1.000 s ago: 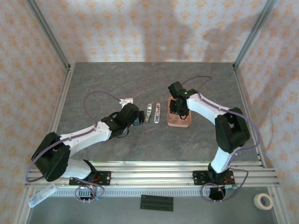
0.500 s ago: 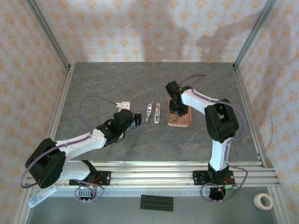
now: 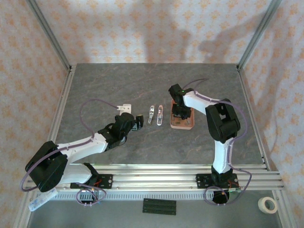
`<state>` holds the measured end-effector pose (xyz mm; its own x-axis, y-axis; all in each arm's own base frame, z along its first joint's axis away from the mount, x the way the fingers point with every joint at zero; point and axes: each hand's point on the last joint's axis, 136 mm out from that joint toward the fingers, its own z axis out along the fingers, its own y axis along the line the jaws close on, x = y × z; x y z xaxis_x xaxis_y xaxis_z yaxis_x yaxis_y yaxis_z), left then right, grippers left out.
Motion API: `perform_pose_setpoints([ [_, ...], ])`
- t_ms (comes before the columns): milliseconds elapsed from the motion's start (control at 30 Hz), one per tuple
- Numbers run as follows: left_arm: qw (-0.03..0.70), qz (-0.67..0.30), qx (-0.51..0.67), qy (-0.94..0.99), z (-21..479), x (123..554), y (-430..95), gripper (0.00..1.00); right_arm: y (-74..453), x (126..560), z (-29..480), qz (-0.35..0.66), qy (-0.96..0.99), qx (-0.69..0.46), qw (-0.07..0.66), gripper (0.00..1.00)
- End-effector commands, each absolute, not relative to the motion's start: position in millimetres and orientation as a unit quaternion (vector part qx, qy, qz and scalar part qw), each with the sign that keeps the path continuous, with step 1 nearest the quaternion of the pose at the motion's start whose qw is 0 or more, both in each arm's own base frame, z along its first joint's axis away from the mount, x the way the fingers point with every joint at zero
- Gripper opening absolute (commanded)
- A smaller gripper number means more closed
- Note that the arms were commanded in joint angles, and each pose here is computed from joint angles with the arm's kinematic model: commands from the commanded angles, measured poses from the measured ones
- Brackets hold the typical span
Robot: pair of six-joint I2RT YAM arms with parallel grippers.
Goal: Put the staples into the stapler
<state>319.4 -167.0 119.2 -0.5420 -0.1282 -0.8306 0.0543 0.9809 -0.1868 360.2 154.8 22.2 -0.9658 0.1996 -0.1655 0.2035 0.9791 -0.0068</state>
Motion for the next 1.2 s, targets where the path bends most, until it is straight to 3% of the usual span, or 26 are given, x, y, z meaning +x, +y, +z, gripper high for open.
perform_pose_setpoints([
  [0,0.492,-0.088,-0.028,0.866,125.3,324.0,-164.2,0.84,141.7,359.0,18.9,-0.047,0.990,0.109,0.083,0.30],
  [300,0.495,-0.086,-0.029,0.864,125.1,321.4,-160.7,0.84,140.8,359.4,4.0,-0.045,0.991,0.108,0.070,0.28],
  [533,0.494,-0.086,-0.029,0.865,123.7,320.5,-160.3,0.84,136.0,354.8,-7.3,-0.040,0.991,0.114,0.059,0.19],
  [1167,0.503,-0.108,-0.039,0.856,115.7,325.2,-166.9,0.85,136.9,365.0,54.6,0.041,0.965,0.167,0.196,0.18],
])
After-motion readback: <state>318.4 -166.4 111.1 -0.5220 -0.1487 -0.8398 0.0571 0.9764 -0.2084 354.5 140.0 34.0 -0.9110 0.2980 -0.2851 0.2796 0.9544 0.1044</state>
